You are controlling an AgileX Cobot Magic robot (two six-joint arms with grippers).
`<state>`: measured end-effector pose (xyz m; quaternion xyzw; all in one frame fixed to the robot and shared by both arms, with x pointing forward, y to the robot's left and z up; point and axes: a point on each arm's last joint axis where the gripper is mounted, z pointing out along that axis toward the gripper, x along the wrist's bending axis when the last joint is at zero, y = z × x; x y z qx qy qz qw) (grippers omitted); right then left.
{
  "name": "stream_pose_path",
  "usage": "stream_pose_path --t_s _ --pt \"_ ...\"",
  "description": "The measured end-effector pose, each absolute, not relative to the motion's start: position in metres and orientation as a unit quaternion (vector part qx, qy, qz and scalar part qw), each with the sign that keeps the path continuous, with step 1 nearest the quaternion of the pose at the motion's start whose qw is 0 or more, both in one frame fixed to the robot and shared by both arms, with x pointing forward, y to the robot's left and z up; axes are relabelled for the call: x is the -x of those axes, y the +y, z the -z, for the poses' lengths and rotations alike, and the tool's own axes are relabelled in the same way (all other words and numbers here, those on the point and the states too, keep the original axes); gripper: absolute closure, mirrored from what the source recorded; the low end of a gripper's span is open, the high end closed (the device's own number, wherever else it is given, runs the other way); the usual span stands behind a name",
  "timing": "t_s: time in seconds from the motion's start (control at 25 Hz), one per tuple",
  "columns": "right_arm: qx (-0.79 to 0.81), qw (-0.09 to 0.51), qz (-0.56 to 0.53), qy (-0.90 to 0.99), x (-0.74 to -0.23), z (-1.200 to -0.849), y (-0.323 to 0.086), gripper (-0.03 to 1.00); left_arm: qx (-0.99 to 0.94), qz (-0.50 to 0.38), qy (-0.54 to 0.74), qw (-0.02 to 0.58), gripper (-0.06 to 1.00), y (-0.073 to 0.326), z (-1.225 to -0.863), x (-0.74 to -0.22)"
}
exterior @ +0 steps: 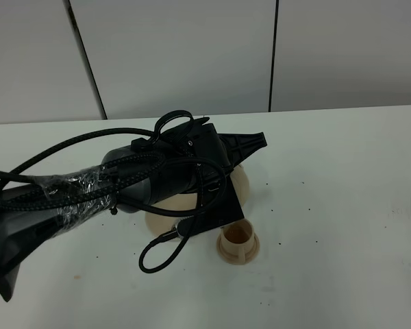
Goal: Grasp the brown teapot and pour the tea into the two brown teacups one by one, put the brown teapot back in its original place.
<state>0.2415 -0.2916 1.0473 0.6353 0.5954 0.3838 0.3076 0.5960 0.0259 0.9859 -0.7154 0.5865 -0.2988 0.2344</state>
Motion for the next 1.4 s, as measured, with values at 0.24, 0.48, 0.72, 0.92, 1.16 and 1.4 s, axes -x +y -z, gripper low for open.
stream_pose_path --t_s 0.24,0.48,0.72,0.92,1.16,1.4 --pt "-0.635 0.308 -0.384 0.595 -0.2415 -1.0473 -0.2916 0.56 0.71 0.298 0.593 0.235 0.78 0.024 -0.9801 -0.5975" --pt "-0.635 0.308 -0.384 0.595 -0.2415 -1.0473 -0.2916 0.56 0.706 0.301 0.598 0.233 0.78 0.0222 -0.9772 -0.5985" --pt "-0.635 0.308 -0.384 0.595 -0.2415 -1.0473 -0.2916 0.56 0.703 0.305 0.599 0.233 0.78 0.0216 -0.9776 -0.5988" --pt "-0.635 0.308 -0.384 0.595 -0.2415 -1.0473 -0.2916 0.56 0.701 0.306 0.6 0.232 0.78 0.0212 -0.9777 -0.5988" --pt "-0.635 0.308 -0.384 0.595 -0.2415 -1.0473 -0.2916 0.56 0.693 0.309 0.608 0.236 0.78 0.017 -0.9783 -0.5961" --pt "-0.635 0.308 -0.384 0.595 -0.2415 -1.0473 -0.2916 0.56 0.691 0.309 0.608 0.237 0.78 0.0168 -0.9785 -0.5959"
